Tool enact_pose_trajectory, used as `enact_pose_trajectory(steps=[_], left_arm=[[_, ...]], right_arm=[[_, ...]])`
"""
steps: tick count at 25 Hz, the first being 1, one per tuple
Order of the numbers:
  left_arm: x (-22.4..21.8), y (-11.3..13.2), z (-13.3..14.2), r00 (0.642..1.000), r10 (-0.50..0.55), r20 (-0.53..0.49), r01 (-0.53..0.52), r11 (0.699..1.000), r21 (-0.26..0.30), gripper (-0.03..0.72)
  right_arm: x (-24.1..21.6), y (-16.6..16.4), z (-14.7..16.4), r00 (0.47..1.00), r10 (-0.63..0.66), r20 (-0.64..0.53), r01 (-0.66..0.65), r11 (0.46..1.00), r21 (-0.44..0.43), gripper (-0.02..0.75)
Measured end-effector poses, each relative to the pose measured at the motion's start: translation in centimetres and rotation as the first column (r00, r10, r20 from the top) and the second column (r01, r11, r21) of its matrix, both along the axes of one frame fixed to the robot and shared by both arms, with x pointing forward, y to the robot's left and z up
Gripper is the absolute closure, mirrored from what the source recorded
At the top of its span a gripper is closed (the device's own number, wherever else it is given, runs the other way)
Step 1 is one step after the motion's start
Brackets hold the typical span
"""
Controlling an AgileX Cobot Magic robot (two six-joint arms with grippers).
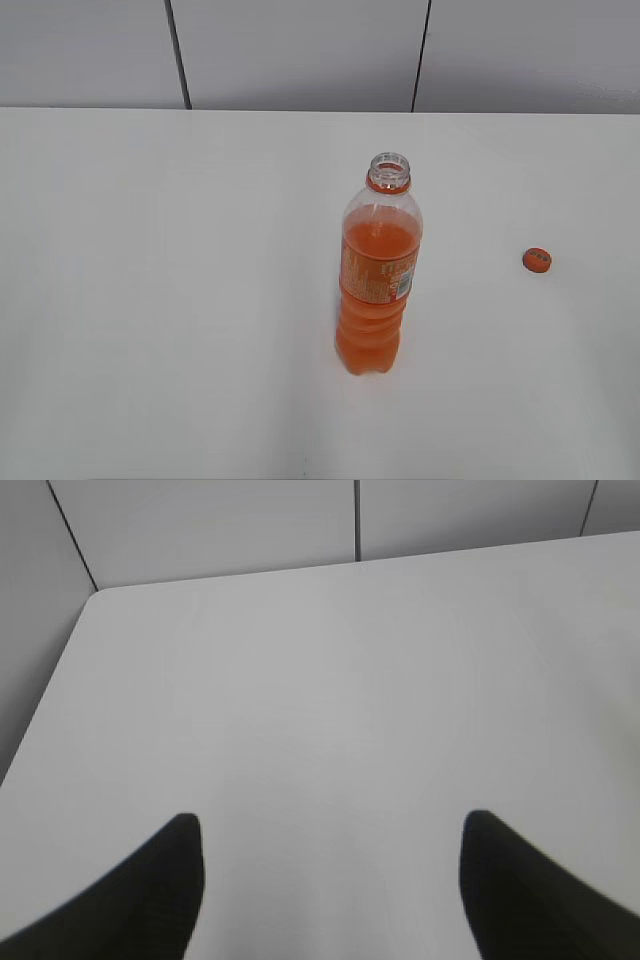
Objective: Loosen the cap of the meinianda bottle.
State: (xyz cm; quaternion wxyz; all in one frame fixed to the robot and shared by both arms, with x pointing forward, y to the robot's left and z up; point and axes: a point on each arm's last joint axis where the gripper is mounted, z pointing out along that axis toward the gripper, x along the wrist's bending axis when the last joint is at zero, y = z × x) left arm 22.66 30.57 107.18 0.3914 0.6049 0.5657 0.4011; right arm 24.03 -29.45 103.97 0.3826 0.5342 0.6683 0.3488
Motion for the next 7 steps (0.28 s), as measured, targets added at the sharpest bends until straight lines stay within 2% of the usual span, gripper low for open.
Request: enact_pose_trajectory(steps=[7], left_arm=[[0.0,0.0,0.0,1.0,0.0,0.0,0.0,1.0,0.0,0.199]], right_arm=[[0.0,0.0,0.0,1.0,0.0,0.0,0.0,1.0,0.0,0.173]])
